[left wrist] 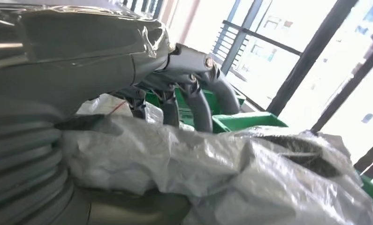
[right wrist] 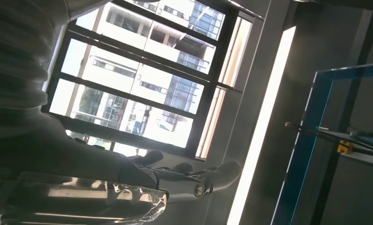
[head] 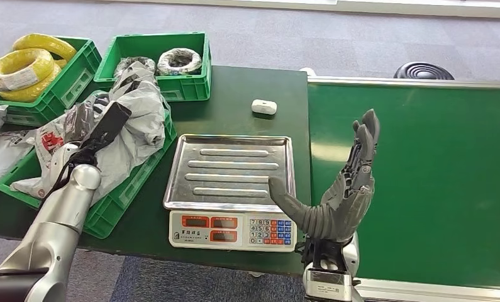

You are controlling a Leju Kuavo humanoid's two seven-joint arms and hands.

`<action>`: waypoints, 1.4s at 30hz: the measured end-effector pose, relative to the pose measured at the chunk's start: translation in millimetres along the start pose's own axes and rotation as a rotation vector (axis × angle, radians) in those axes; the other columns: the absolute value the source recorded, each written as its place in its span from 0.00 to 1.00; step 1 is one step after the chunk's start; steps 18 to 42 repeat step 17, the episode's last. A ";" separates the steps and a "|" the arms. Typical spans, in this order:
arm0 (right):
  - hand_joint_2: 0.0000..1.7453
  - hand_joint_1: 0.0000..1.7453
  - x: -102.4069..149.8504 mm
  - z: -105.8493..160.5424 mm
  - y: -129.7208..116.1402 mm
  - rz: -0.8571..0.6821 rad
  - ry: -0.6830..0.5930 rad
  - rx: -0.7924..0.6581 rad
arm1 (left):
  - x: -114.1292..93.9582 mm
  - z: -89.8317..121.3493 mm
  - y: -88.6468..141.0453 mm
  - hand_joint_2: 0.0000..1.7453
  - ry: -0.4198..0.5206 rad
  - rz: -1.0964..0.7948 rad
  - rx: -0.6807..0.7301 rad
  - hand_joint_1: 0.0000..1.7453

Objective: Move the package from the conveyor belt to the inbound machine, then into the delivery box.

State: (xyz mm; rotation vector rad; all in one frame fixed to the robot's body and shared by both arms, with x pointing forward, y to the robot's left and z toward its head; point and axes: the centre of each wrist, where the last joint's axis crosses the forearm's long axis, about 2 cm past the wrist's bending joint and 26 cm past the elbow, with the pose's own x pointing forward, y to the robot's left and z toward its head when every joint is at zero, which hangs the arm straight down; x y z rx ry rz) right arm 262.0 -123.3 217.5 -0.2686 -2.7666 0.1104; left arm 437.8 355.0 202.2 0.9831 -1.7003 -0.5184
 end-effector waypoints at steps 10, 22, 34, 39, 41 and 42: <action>1.00 0.00 -5.2 8.7 9.8 -0.022 0.063 0.019 | 6.8 8.5 16.9 1.00 -0.030 0.343 0.429 0.00; 1.00 0.00 -13.0 22.8 11.4 -0.092 0.163 0.061 | 14.9 39.0 35.5 1.00 -0.168 0.508 0.627 0.00; 1.00 0.00 -13.0 22.8 11.4 -0.092 0.163 0.061 | 14.9 39.0 35.5 1.00 -0.168 0.508 0.627 0.00; 1.00 0.00 -13.0 22.8 11.4 -0.092 0.163 0.061 | 14.9 39.0 35.5 1.00 -0.168 0.508 0.627 0.00; 1.00 0.00 -13.0 22.8 11.4 -0.092 0.163 0.061 | 14.9 39.0 35.5 1.00 -0.168 0.508 0.627 0.00; 1.00 0.00 -13.0 22.8 11.4 -0.092 0.163 0.061 | 14.9 39.0 35.5 1.00 -0.168 0.508 0.627 0.00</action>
